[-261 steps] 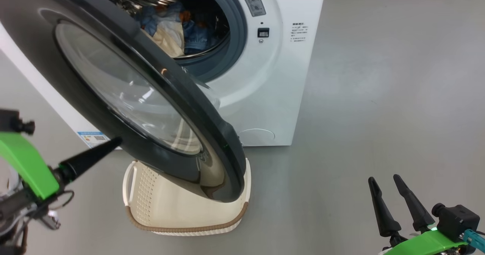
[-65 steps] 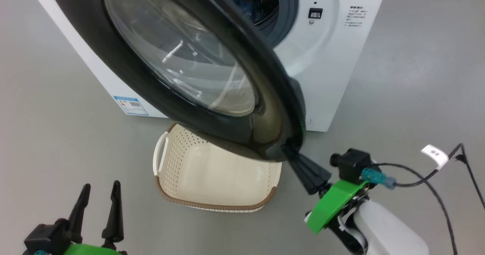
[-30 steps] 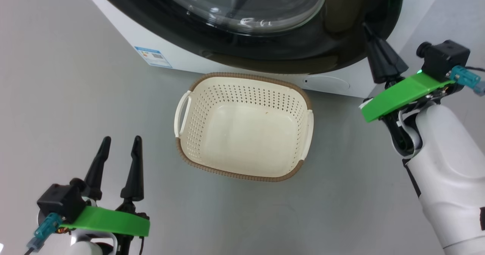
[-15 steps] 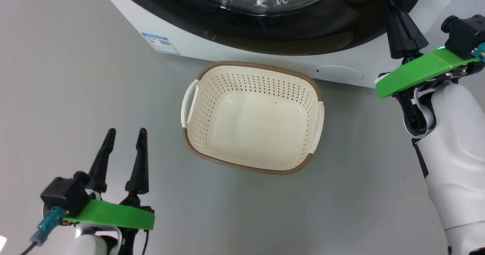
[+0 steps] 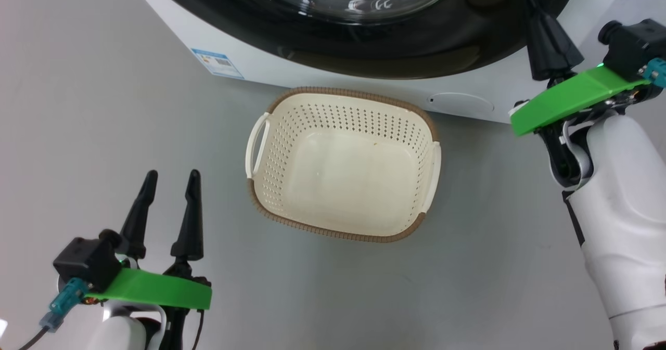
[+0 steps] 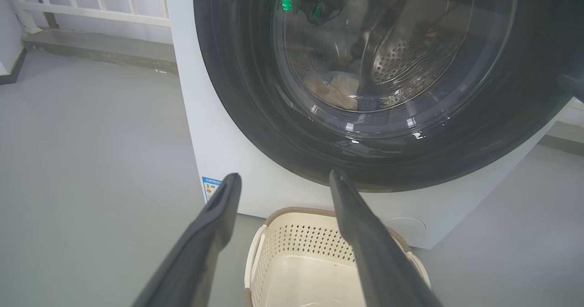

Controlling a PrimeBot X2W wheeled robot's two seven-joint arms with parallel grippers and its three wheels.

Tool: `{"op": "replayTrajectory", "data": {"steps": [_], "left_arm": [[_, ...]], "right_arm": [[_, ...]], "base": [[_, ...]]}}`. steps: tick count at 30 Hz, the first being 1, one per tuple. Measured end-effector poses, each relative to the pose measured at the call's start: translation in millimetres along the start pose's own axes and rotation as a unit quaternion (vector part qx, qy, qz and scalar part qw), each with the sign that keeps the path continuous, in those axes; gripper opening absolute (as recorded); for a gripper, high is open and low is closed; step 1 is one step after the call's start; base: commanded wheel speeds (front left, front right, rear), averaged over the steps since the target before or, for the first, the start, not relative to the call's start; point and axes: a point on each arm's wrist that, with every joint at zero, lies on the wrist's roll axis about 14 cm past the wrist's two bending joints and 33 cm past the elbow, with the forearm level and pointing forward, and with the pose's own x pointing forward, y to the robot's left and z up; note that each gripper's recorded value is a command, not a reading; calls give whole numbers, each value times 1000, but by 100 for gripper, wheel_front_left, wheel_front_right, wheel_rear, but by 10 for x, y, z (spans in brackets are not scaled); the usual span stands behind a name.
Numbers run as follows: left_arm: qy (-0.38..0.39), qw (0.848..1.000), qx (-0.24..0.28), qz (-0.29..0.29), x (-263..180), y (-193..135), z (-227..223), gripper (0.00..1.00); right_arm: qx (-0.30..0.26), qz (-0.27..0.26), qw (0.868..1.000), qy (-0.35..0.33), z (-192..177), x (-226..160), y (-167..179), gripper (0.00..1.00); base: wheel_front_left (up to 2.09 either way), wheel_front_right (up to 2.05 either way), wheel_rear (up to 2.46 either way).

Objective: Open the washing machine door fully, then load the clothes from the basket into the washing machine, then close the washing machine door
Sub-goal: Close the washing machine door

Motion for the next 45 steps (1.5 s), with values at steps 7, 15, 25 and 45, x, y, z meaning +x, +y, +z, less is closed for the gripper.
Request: {"op": "replayTrajectory", "data": {"steps": [7, 15, 25, 45], "left_arm": [[-11, 1000, -2, -4, -31, -12, 89, 100], [-14, 1000, -1, -13, -142, -29, 139, 100], [-6, 1000, 2, -29, -253, -61, 107, 100], [2, 997, -1, -82, -187, -369, 46, 100]], "right_arm": [[-10, 13, 1000, 25, -81, -254, 128, 100], [-16, 12, 998, 52, -128, -629, 189, 100], [-26, -29, 996, 77, -133, -1192, 23, 100], [-42, -131, 988, 69, 131, -2110, -457, 100]], "base": [[0, 0, 0], [0, 0, 0], [0, 0, 0], [0, 0, 0]]}}
